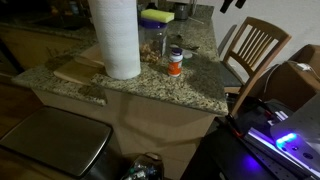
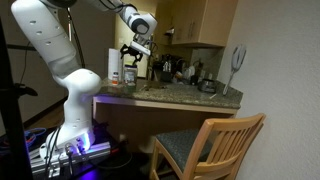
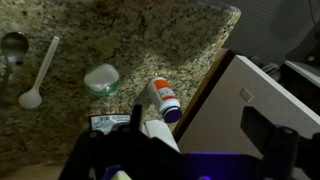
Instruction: Move the green object backwards
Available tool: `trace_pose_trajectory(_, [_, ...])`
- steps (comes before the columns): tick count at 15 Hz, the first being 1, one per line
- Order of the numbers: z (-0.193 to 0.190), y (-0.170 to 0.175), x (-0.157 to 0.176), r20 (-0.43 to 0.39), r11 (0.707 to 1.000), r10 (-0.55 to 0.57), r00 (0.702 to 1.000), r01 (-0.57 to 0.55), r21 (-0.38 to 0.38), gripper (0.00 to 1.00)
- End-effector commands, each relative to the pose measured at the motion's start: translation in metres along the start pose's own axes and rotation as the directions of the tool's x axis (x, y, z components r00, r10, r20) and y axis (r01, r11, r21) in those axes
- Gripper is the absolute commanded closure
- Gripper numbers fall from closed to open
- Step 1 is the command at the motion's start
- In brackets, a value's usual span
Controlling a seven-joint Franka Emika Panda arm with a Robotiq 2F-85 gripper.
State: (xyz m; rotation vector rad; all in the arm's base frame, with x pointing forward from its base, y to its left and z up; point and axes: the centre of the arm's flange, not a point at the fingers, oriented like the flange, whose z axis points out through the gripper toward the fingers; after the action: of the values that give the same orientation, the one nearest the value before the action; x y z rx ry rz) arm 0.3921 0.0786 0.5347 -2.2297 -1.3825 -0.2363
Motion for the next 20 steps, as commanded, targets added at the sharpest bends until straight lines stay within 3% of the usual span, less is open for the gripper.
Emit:
trace_pose_trajectory(1, [0.003,-0.001,-0.001,0.003,1.000,-0.002,1.000,0.002,0.006,0.00])
trace_pose_trajectory(4, [-0.004,0.024,-0.008,0.003,0.995,0.095,0.995,-0.095,-0.005,0.00])
trace_pose_trajectory(5, [-0.047,-0.040,-0.047,0.023,0.995,0.100,0.995,-0.099,-0.008,0.00])
trace_pose_trajectory(8, [-0.068,-0.071,-0.074,0.120,0.993,0.113,0.986,-0.114,0.002,0.00])
trace_pose_trajectory(11, [-0.100,-0.136,-0.107,0.211,0.998,0.049,0.976,-0.059,0.039,0.00])
trace_pose_trajectory(14, [-0.134,-0.205,-0.145,0.261,0.999,0.032,0.965,-0.032,-0.004,0.00])
trace_pose_trajectory(15, [-0.110,-0.170,-0.125,0.254,0.997,0.053,0.966,-0.063,0.032,0.00])
trace_pose_trajectory(18, [-0.128,-0.210,-0.140,0.255,0.999,0.048,0.966,-0.047,-0.011,0.00])
trace_pose_trajectory(19, [-0.097,-0.156,-0.114,0.299,0.994,0.107,0.948,-0.105,-0.021,0.00])
trace_pose_trajectory(20, [-0.093,-0.150,-0.110,0.309,0.990,0.140,0.941,-0.133,-0.045,0.00])
